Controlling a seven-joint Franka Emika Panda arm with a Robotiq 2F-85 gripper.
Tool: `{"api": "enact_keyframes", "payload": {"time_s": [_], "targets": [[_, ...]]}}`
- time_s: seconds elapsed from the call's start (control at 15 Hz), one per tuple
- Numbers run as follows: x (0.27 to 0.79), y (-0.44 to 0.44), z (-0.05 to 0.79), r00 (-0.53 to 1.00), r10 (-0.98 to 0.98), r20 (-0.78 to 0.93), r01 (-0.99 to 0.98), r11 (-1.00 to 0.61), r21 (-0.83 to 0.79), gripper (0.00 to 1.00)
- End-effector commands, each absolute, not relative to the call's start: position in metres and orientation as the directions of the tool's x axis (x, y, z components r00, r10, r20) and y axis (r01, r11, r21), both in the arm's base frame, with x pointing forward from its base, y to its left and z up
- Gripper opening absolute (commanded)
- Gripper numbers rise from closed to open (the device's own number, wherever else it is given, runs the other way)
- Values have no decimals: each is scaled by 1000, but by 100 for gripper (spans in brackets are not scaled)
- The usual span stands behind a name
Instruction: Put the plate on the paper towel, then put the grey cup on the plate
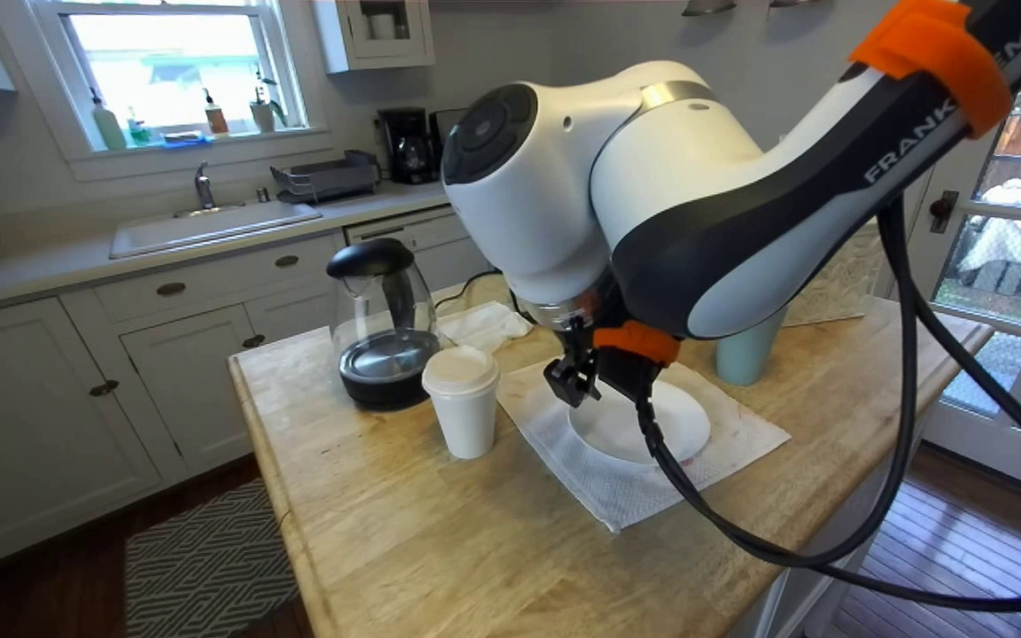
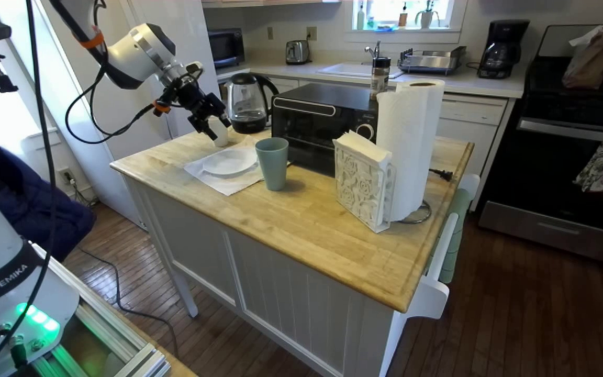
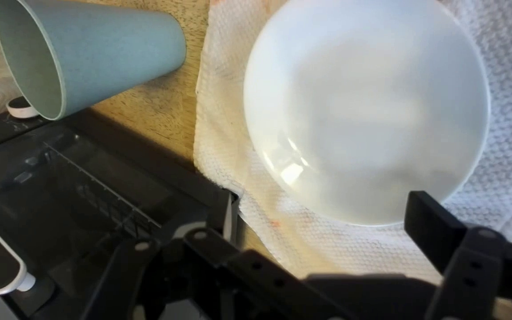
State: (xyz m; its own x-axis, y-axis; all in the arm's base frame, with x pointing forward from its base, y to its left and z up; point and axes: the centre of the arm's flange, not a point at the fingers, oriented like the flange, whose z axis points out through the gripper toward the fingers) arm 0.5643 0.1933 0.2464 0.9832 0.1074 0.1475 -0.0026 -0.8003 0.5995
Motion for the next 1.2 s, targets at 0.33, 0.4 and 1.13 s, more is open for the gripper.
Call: {"api": "enact_keyframes", "payload": {"time_s": [0.33, 0.4, 1.13], "targets": [[573, 99, 298, 967, -196, 163, -253, -817, 518, 100], [571, 89, 308, 962, -216, 165, -270, -841, 469, 100], [553, -41, 345, 846, -487, 217, -532, -752, 389, 100]]}}
